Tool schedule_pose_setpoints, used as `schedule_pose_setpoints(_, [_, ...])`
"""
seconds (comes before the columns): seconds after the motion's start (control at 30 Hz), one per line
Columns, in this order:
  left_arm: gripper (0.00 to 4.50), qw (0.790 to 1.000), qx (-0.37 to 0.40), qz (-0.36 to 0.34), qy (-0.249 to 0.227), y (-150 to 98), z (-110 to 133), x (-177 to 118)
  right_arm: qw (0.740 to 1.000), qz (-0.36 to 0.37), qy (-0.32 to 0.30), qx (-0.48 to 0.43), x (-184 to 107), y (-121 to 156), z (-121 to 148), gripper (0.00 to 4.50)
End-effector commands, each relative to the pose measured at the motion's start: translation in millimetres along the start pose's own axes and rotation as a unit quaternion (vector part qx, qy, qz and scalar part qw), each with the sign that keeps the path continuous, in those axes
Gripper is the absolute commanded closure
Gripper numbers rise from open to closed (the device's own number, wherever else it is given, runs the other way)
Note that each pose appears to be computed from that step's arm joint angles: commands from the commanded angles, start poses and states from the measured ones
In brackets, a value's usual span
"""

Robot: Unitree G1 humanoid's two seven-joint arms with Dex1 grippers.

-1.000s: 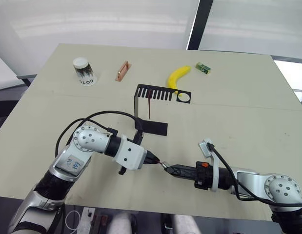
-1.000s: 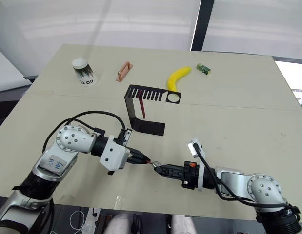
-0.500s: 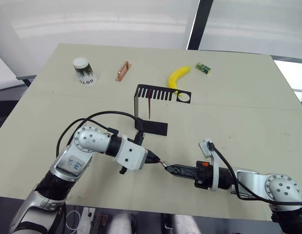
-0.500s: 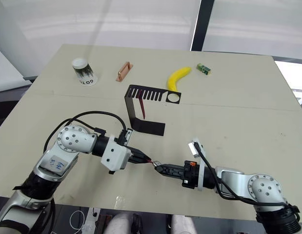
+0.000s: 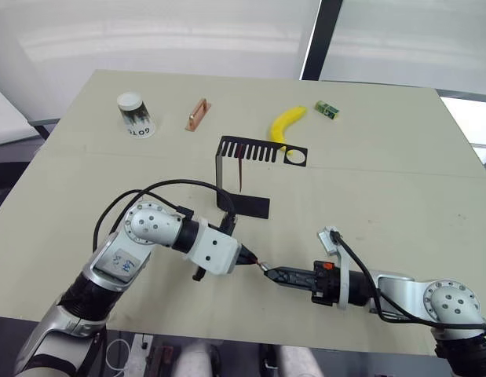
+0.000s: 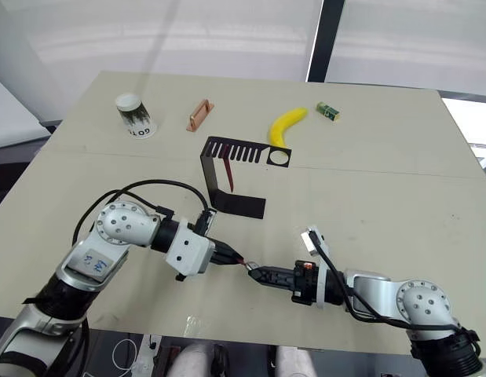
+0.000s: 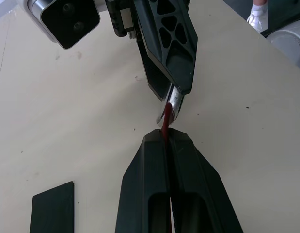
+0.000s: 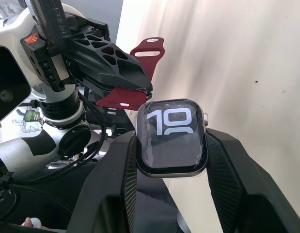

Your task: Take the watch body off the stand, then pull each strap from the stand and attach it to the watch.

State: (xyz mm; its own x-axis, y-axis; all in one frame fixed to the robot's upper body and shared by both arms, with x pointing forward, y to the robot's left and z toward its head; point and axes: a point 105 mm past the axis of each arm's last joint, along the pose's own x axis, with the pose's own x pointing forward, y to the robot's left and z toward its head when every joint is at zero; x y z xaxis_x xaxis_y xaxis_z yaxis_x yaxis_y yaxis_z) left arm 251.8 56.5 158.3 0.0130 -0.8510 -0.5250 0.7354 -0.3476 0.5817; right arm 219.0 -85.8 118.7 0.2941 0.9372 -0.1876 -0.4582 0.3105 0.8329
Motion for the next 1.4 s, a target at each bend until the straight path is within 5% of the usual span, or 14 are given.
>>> schedule_pose_setpoints(0.03, [4.50,1.000,0.017,-0.010,-0.017,-1.9,9.9,10.0,0.999,0.054,-0.001,-0.002,5.1,21.8,2.6,2.98])
schedule_pose_setpoints(1.4, [4.50,1.000,0.009,0.002,-0.001,-6.4,10.0,5.9,0.998,0.065,-0.002,0.021,4.1,25.5,1.4,2.98])
